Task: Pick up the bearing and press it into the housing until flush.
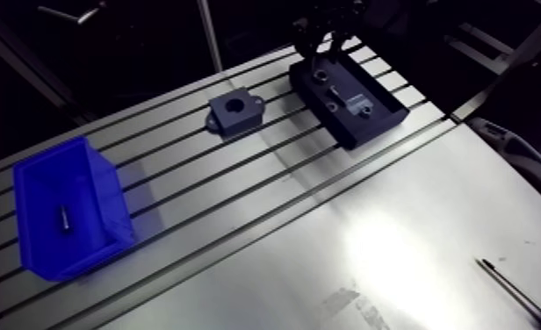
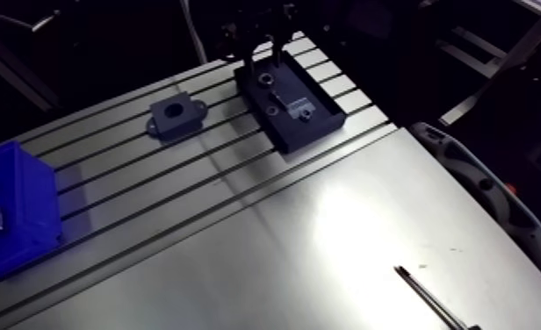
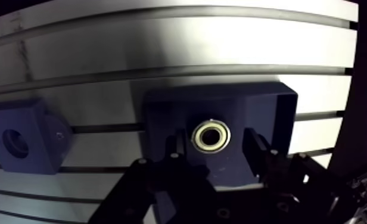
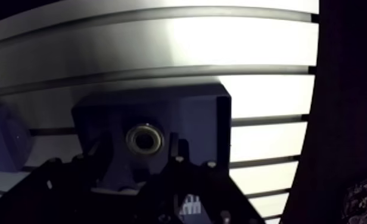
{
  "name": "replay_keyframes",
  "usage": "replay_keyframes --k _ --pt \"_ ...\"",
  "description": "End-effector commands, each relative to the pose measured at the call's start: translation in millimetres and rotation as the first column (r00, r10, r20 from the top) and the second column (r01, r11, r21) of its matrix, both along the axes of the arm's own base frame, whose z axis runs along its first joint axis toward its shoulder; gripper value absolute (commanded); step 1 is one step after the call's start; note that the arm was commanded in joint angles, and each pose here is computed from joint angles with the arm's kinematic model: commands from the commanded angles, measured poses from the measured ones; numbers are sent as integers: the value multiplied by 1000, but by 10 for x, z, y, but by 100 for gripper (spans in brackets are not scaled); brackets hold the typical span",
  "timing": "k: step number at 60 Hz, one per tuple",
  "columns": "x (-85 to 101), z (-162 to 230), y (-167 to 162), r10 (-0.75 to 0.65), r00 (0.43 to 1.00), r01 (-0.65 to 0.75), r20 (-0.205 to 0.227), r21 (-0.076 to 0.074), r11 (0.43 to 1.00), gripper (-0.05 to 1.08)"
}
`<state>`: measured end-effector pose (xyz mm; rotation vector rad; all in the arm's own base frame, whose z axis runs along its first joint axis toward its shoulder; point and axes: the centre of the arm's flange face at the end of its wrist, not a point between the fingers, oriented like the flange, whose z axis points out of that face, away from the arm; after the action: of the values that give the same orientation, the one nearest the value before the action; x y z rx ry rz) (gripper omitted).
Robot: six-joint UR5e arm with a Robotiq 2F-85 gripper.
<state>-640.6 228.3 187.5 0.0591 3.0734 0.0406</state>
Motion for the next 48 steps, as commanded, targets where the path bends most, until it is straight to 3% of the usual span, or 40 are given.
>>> replay_keyframes --k 1,14,26,48 --pt "31 -85 -7 -2 1000 2 15 -7 1000 41" --pt "31 -99 -7 -2 1000 2 14 -6 1000 41" --pt "17 -91 1 -1 1000 1 -5 5 1000 41" --pt "16 -171 1 -1 1000 1 6 -2 1000 42"
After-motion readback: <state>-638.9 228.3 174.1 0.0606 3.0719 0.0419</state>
